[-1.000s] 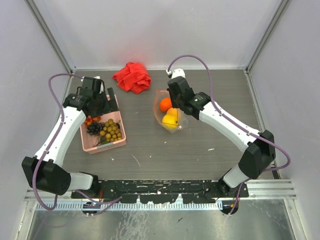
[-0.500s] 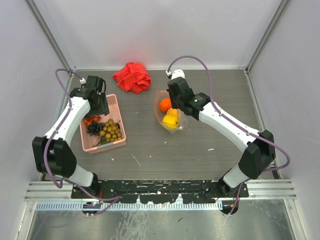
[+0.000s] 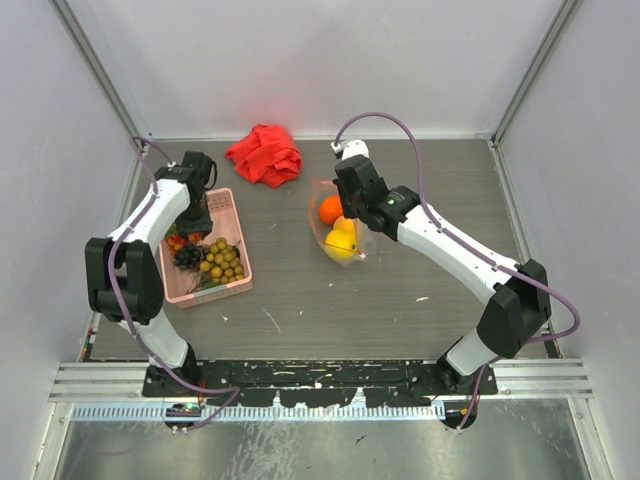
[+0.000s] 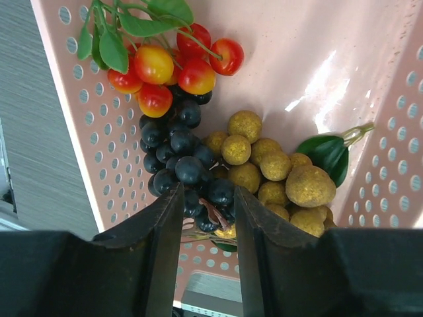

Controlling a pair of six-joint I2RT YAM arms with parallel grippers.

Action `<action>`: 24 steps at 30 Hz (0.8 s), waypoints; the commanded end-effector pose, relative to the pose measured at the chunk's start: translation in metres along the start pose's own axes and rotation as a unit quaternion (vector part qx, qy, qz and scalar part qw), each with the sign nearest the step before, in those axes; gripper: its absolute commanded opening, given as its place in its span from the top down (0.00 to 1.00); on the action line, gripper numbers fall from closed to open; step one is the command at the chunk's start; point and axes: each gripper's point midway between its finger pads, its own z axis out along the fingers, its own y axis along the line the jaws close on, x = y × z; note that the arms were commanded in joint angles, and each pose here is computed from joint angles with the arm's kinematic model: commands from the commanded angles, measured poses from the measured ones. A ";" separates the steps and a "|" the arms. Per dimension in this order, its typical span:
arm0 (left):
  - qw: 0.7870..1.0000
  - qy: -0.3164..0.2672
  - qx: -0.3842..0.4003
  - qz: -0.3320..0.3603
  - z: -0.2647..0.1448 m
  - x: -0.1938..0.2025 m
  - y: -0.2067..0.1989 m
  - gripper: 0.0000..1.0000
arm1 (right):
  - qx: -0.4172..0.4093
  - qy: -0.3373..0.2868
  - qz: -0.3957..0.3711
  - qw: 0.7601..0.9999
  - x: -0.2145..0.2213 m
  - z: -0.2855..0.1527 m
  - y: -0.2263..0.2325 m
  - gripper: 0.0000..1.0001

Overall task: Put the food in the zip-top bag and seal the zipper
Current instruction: Pick up the fake fruit from the bin.

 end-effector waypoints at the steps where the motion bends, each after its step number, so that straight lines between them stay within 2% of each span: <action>1: 1.000 0.004 -0.020 0.010 0.001 -0.005 0.008 0.65 | -0.004 -0.039 0.012 0.999 -0.022 -0.009 -0.002 1.00; 6: 0.999 0.021 -0.028 0.018 0.008 0.001 0.008 0.76 | -0.005 -0.040 0.011 0.999 -0.023 -0.011 -0.002 1.00; 11: 0.999 0.014 -0.034 0.018 0.003 -0.001 0.013 1.00 | -0.007 -0.040 0.012 0.999 -0.022 -0.011 -0.002 1.00; 24: 0.995 -0.096 0.005 -0.030 -0.065 -0.023 0.030 1.00 | -0.019 -0.042 0.018 0.999 -0.025 -0.013 0.002 1.00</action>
